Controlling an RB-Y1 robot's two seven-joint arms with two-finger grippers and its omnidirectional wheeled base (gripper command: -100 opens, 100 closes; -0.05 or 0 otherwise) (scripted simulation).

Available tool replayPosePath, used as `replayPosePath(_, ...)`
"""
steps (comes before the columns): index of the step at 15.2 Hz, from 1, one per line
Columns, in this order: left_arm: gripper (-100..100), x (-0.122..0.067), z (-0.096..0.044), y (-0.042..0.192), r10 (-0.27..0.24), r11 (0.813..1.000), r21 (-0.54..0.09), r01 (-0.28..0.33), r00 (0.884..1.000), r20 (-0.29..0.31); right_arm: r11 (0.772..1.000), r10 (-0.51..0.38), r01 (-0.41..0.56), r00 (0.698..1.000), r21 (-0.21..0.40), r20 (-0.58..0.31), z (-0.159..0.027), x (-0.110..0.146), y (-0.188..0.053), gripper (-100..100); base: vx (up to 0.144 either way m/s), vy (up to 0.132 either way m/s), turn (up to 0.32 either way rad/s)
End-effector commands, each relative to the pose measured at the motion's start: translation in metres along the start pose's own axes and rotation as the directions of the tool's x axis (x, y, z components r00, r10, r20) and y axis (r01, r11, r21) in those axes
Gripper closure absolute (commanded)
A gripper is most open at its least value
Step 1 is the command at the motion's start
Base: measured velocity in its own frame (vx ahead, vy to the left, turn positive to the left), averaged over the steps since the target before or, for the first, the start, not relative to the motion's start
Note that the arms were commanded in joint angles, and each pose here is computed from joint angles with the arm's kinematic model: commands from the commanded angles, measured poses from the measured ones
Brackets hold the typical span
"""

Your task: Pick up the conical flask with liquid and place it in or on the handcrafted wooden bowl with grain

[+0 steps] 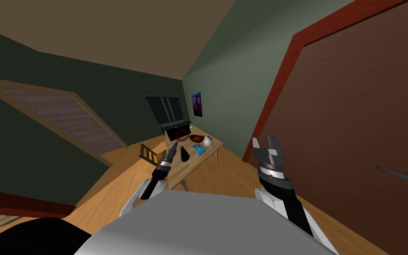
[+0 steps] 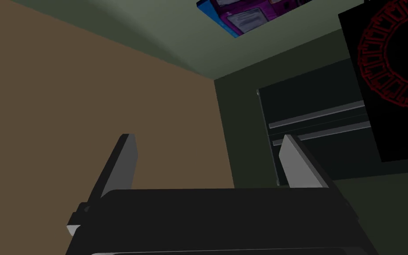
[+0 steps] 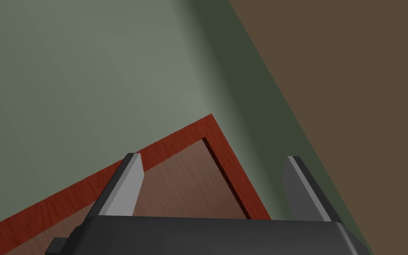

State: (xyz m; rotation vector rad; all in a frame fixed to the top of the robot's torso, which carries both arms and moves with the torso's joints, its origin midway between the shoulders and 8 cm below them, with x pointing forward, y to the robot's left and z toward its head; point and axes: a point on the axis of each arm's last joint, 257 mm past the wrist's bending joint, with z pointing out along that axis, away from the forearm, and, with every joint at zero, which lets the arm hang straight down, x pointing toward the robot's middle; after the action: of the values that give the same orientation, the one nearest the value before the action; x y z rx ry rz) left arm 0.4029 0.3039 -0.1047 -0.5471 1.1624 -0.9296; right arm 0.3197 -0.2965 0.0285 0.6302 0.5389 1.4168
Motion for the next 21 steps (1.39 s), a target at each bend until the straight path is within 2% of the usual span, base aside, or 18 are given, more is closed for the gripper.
replayPosePath(1,-100,0.002,-0.002,0.012,0.047,0.999,-0.016,-0.047,0.999,-0.024,1.000,0.000,0.000,1.000,0.000,0.000,0.000,0.000,0.000,0,-0.021,0.029,-0.120)
replayPosePath(3,-100,0.003,-0.002,0.032,0.125,0.991,-0.039,-0.128,0.990,-0.062,1.000,0.000,0.000,1.000,0.000,0.000,0.000,0.000,0.000,0,-0.018,0.026,-0.135)
replayPosePath(4,-100,0.003,-0.003,0.034,0.125,0.991,-0.043,-0.128,0.990,-0.063,1.000,0.000,0.000,1.000,0.000,0.000,0.000,0.000,0.000,0,-0.017,0.024,-0.098)
replayPosePath(6,-100,0.003,-0.004,0.056,0.202,0.976,-0.067,-0.209,0.974,-0.101,1.000,0.000,0.000,1.000,0.000,0.000,0.000,0.000,0.000,0,-0.017,0.026,-0.138)
replayPosePath(7,-100,0.003,-0.004,0.057,0.202,0.976,-0.068,-0.209,0.974,-0.102,1.000,0.000,0.000,1.000,0.000,0.000,0.000,0.000,0.000,0,-0.020,0.031,-0.126)
replayPosePath(9,-100,0.001,-0.005,0.078,0.275,0.954,-0.087,-0.288,0.952,-0.137,1.000,0.000,0.000,1.000,0.000,0.000,0.000,0.000,0.000,0,-0.015,0.028,-0.154)
replayPosePath(10,-100,0.001,-0.007,0.081,0.274,0.953,-0.093,-0.288,0.952,-0.139,1.000,0.000,0.000,1.000,0.000,0.000,0.000,0.000,0.000,0,-0.016,0.031,-0.108)
replayPosePath(11,-100,0.000,-0.008,0.093,0.309,0.939,-0.104,-0.327,0.938,-0.157,1.000,0.000,0.000,1.000,0.000,0.000,0.000,0.000,0.000,0,-0.016,0.028,-0.109)
replayPosePath(12,-100,0.000,-0.008,0.093,0.309,0.939,-0.105,-0.327,0.938,-0.158,1.000,0.000,0.000,1.000,0.000,0.000,0.000,0.000,0.000,0,-0.015,0.025,-0.095)
replayPosePath(15,-100,-0.006,-0.011,0.125,0.404,0.892,-0.129,-0.434,0.891,-0.208,1.000,0.000,0.000,1.000,0.000,0.000,0.000,0.000,0.000,0,-0.020,0.031,-0.169)
replayPosePath(16,-100,-0.006,-0.013,0.129,0.402,0.890,-0.137,-0.434,0.891,-0.213,1.000,0.000,0.000,1.000,0.000,0.000,0.000,0.000,0.000,0,-0.018,0.036,-0.129)
replayPosePath(17,-100,-0.008,-0.014,0.139,0.430,0.873,-0.143,-0.467,0.873,-0.228,1.000,0.000,0.000,1.000,0.000,0.000,0.000,0.000,0.000,0,-0.015,0.030,-0.123)
replayPosePath(18,-100,-0.008,-0.015,0.141,0.429,0.872,-0.147,-0.467,0.873,-0.231,1.000,0.000,0.000,1.000,0.000,0.000,0.000,0.000,0.000,0,-0.014,0.026,-0.101)
replayPosePath(19,-100,-0.010,-0.017,0.152,0.455,0.853,-0.156,-0.498,0.856,-0.248,1.000,0.000,0.000,1.000,0.000,0.000,0.000,0.000,0.000,0,-0.015,0.024,-0.115)
replayPosePath(20,-100,-0.010,-0.018,0.153,0.454,0.853,-0.157,-0.498,0.855,-0.249,1.000,0.000,0.000,1.000,0.000,0.000,0.000,0.000,0.000,0,-0.015,0.023,-0.091)
replayPosePath(21,-100,-0.012,-0.020,0.163,0.478,0.834,-0.164,-0.528,0.837,-0.265,1.000,0.000,0.000,1.000,0.000,0.000,0.000,0.000,0.000,0,-0.014,0.022,-0.114)
